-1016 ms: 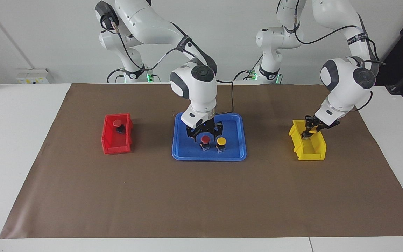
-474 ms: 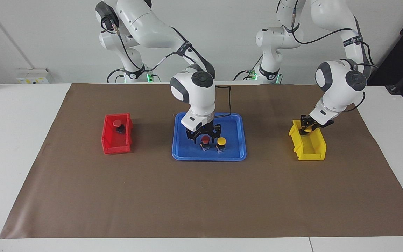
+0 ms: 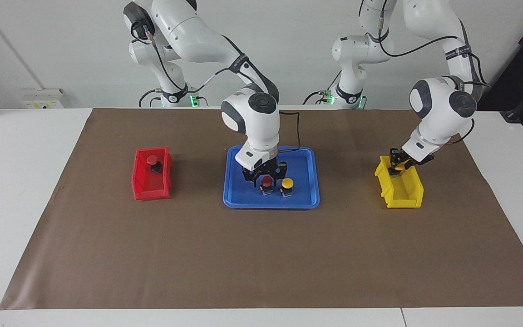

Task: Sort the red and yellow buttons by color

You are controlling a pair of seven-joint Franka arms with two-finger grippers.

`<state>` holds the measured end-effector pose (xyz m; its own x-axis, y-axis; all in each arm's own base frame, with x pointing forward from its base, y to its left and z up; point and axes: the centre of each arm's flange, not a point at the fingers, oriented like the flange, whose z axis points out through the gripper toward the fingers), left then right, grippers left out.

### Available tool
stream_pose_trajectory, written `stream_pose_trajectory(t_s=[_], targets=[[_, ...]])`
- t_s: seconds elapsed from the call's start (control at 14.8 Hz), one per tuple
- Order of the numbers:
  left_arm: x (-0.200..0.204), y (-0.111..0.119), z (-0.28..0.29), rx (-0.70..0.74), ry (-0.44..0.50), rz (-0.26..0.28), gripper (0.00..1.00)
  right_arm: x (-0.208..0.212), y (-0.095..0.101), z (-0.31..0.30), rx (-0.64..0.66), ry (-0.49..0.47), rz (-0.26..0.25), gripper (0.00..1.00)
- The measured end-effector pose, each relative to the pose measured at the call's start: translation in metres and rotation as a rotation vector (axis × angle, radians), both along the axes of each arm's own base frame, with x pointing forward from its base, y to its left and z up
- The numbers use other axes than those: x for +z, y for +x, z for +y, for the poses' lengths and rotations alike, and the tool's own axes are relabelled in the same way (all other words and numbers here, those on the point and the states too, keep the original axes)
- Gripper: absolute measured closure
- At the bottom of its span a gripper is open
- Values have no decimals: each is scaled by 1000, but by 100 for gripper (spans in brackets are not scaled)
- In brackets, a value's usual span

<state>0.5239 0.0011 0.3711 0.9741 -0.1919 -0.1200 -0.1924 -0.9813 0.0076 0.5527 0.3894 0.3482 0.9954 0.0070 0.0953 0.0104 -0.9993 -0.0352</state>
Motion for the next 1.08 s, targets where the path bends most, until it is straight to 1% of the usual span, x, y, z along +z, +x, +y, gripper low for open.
stream_pose_trajectory(t_s=[0.2, 0.27, 0.34, 0.41, 0.47, 0.54, 0.61, 0.68, 0.75, 0.81, 0.95, 1.08], targets=[[8, 3, 0, 0, 0, 0, 51, -1, -4, 5, 9, -1, 1, 34], [16, 5, 0, 1, 0, 10, 44, -1, -4, 5, 11, -1, 2, 34], [31, 9, 0, 2, 1, 22, 33, -1, -4, 5, 10, -1, 2, 40], [51, 12, 1, 3, 1, 30, 23, -1, -4, 4, 9, -2, 1, 40], [78, 16, 1, 4, 0, 34, 13, -1, -3, 4, 7, -2, 1, 46], [107, 18, 1, 5, 0, 32, 3, 0, -2, 2, 4, -1, -1, 58], [139, 19, 2, 7, 0, 22, 0, 3, 1, 0, 0, -1, -4, 59], [167, 20, 1, 15, 1, 4, 0, 10, 6, -3, -9, -6, -4, 59], [185, 22, -2, 41, 3, -21, 0, 21, 13, -10, -20, -17, 1, 59], [192, 25, -11, 78, 6, -43, 0, 38, 21, -20, -33, -31, 14, 59], [178, 28, -61, 141, 10, -79, 0, 84, 42, -54, -29, -27, 49, 59], [148, 26, -143, 194, 6, -110, 0, 142, 54, -118, 11, -35, 73, 59]])
